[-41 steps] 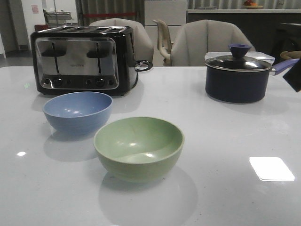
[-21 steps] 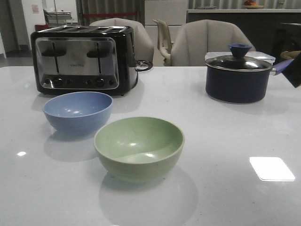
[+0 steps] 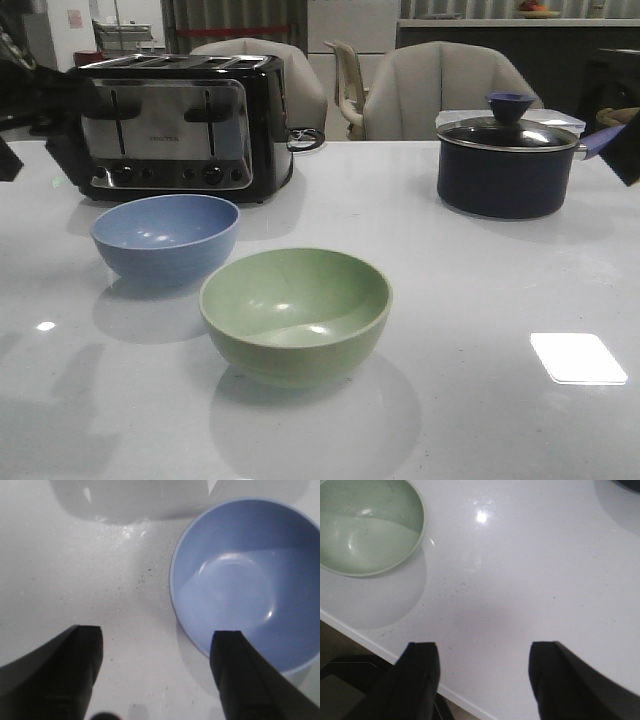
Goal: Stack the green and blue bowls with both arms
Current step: 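Lower the left gripper onto the rim of the blue bowl and grasp, then lift the blue bowl and move it above the green bowl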
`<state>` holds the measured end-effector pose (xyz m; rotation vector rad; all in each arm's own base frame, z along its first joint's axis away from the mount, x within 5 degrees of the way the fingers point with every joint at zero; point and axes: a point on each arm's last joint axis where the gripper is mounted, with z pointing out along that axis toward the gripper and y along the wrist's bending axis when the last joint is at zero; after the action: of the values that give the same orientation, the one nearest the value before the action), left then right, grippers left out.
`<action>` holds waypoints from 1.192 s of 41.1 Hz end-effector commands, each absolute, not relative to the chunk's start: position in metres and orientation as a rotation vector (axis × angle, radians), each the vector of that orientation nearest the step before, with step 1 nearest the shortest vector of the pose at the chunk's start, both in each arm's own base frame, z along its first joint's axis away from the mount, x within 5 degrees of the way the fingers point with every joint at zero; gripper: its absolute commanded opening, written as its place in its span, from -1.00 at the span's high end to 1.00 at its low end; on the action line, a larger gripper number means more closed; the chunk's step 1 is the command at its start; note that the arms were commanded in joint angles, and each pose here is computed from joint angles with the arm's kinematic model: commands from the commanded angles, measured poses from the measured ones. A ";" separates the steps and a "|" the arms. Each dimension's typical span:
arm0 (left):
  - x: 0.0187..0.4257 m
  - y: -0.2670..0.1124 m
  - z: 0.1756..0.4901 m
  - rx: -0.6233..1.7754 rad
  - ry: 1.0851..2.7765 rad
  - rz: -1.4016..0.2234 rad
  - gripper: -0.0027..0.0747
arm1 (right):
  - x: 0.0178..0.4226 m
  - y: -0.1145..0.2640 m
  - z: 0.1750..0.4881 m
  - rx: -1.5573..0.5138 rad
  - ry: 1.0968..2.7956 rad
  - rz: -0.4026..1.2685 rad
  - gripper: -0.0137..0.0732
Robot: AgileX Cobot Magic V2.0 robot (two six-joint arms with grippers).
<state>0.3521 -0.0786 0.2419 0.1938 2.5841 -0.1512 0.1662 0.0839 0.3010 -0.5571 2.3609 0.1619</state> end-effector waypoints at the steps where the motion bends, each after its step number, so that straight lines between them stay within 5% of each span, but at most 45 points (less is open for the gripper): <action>1: 0.372 -0.087 0.257 0.164 2.486 -0.200 -0.40 | 0.169 0.084 0.316 -0.543 2.260 0.173 -0.48; 17: 0.410 -0.096 0.218 0.133 2.537 -0.224 -0.37 | 0.169 0.084 0.316 -0.543 2.260 0.173 -0.48; 37: 0.409 -0.097 0.214 0.132 2.562 -0.226 0.66 | 0.169 0.084 0.316 -0.543 2.260 0.173 -0.48; 49: 0.395 -0.094 0.240 0.183 2.568 -0.219 0.67 | 0.169 0.084 0.316 -0.543 2.260 0.173 -0.48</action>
<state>0.4009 -0.0926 0.1889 0.1547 2.6960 -0.1998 0.1662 0.0839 0.3010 -0.5555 2.3614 0.1626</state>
